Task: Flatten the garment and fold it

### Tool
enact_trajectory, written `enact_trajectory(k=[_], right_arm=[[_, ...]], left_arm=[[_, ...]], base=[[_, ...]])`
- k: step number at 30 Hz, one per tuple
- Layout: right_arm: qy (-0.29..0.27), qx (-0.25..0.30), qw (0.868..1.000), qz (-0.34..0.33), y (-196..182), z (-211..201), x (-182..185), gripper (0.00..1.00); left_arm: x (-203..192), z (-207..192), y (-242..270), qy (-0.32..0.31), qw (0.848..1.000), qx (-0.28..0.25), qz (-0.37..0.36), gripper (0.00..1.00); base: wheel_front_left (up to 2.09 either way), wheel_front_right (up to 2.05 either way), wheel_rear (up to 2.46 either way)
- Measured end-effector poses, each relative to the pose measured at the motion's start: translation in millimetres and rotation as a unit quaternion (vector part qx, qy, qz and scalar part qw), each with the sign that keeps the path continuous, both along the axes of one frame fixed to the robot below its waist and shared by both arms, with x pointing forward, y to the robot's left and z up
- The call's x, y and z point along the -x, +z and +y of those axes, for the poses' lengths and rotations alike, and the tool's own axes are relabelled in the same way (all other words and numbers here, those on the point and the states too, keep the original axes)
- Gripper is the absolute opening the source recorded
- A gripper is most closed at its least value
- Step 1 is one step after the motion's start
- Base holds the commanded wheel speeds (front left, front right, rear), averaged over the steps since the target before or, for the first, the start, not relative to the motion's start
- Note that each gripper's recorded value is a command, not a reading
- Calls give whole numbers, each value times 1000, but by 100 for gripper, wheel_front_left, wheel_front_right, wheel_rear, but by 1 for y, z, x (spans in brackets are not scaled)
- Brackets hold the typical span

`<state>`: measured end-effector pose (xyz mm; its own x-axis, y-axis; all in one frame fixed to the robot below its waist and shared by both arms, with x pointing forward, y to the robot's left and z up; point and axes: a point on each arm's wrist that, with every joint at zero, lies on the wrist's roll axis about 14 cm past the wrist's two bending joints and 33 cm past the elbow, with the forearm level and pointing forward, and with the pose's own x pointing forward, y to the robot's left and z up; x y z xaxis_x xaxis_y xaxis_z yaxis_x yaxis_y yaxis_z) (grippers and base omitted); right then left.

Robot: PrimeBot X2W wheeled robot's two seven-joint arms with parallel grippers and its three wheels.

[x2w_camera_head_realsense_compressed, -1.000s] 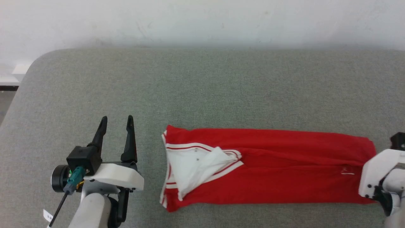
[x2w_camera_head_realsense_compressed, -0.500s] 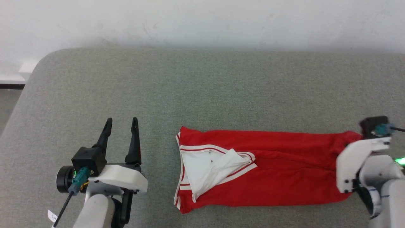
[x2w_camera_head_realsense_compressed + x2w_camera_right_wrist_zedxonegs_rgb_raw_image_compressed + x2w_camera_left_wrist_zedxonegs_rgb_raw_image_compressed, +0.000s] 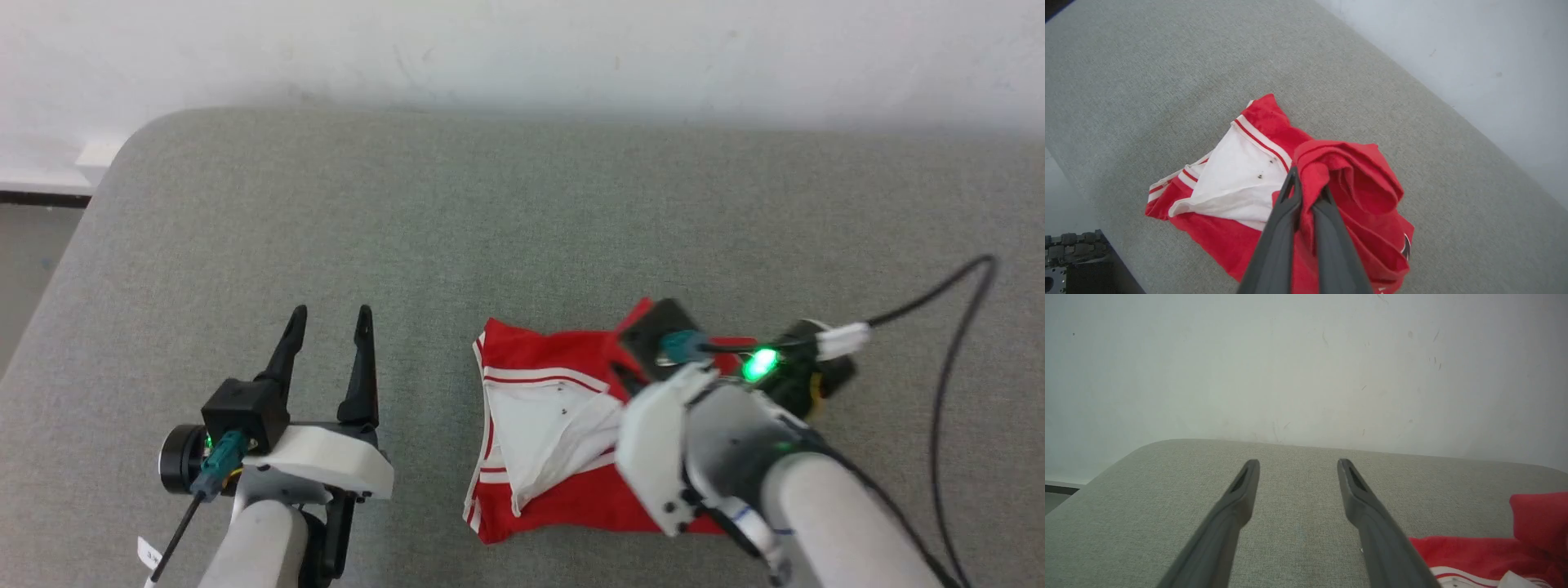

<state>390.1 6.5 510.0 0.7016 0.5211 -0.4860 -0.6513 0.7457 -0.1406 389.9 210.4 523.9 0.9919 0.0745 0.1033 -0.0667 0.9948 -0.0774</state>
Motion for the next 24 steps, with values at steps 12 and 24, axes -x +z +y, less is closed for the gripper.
enact_trajectory(k=[12, 24], right_arm=[[131, 13, 988, 85, -66, 80, 14, 0], [140, -149, 975, 90, -33, 105, 15, 100]], left_arm=[[-7, 2, -16, 3, 1000, 1, 23, 100], [-10, 0, -19, 1, 1000, 3, 27, 100]], base=[[0, 0, 0], [0, 0, 0]])
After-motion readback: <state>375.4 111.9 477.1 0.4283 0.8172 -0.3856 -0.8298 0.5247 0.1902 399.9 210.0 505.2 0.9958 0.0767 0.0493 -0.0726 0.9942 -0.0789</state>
